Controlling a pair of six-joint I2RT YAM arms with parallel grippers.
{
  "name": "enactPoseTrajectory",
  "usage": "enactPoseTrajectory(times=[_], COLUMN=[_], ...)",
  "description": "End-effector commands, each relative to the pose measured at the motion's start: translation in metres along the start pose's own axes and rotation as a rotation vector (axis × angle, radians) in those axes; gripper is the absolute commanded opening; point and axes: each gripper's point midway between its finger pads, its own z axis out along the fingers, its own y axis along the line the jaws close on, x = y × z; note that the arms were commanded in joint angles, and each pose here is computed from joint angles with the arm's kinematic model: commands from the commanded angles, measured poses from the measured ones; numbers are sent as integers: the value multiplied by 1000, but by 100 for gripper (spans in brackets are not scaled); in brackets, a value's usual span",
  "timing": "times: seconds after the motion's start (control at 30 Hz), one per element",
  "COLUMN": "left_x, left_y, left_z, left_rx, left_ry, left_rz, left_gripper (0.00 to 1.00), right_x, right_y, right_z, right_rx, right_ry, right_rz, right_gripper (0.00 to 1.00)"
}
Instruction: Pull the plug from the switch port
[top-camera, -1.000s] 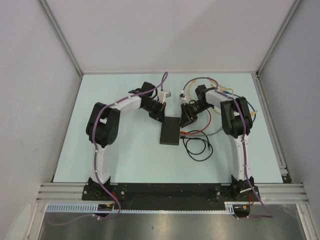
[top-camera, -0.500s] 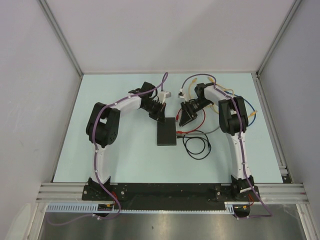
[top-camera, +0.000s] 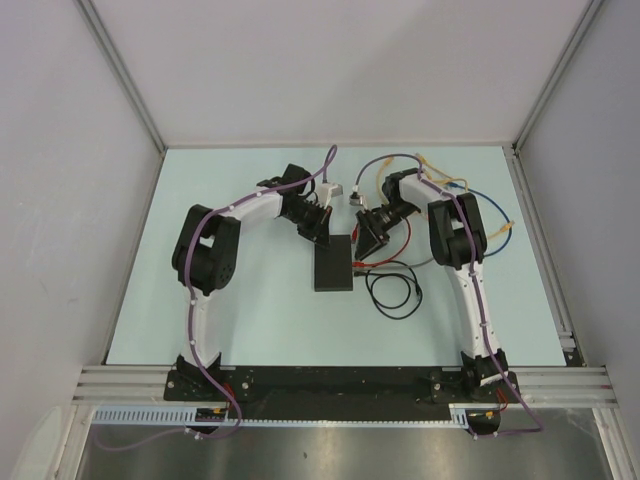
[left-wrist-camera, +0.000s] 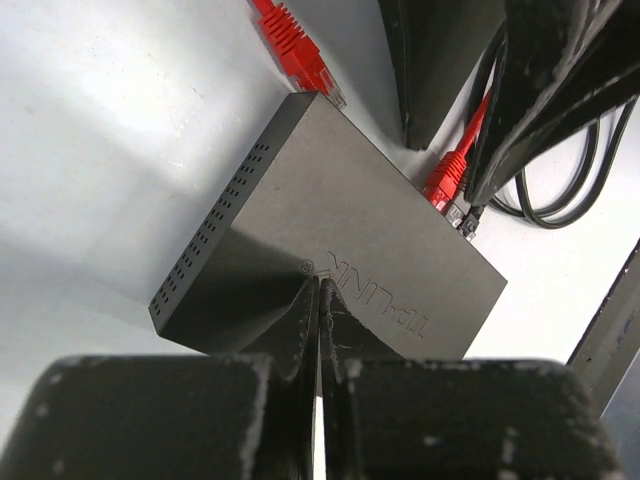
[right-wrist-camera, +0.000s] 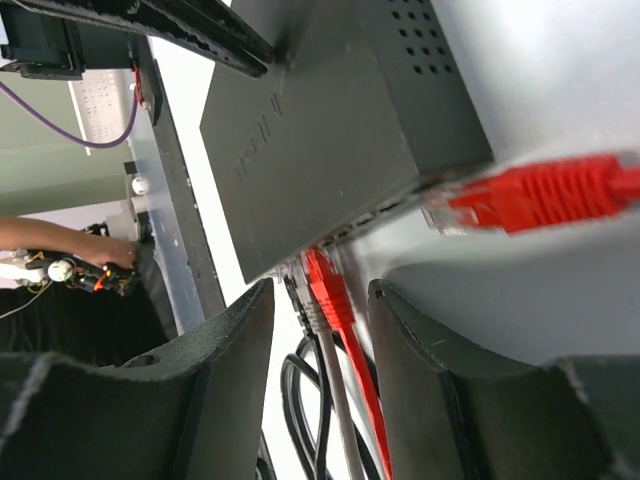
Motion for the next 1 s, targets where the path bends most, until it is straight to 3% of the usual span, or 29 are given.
enactPoseTrajectory(times=[0.0, 0.6, 0.97], left_x=[0, 0, -1], left_y=[0, 5, 7], left_z=[1, 4, 3], left_rx=[-6, -29, -38], left_ry=[3, 8, 7], left_rz=[33, 36, 41], left_gripper=[0, 0, 0], right_x=[0, 13, 15], right_y=[-14, -17, -24], right_z=[14, 24, 31], right_rx=[16, -28, -2], right_ry=[35, 90, 115], right_rz=[-60, -74, -54], right_gripper=[47, 34, 15])
